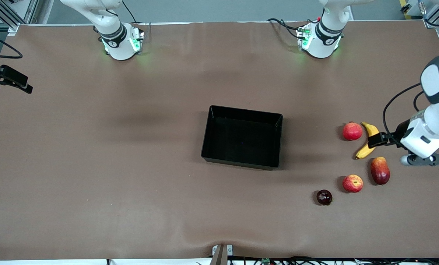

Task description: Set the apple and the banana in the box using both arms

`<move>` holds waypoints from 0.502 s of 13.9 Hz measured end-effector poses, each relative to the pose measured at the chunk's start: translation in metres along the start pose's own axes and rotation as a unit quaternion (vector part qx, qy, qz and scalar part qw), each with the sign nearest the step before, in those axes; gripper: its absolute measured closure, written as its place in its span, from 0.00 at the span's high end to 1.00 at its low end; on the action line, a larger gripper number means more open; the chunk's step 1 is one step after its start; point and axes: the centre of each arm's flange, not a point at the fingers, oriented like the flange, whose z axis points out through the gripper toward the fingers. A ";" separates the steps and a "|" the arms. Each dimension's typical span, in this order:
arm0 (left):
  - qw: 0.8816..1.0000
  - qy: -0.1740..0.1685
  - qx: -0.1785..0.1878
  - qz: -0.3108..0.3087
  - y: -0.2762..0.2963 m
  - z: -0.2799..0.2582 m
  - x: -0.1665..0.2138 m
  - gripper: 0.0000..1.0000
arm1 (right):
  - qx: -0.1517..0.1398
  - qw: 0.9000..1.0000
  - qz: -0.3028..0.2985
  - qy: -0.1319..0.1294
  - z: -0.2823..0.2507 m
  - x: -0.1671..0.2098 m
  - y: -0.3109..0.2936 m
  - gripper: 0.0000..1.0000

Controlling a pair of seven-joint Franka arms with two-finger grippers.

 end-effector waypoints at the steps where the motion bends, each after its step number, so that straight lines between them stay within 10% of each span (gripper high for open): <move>1: 1.000 0.000 -0.002 -0.001 0.000 0.012 0.007 1.00 | 0.000 1.000 0.000 0.000 0.001 0.000 0.000 1.00; 7: 1.000 -0.009 -0.002 -0.014 0.025 0.080 0.050 1.00 | 0.000 1.000 -0.001 -0.001 0.001 0.001 -0.001 1.00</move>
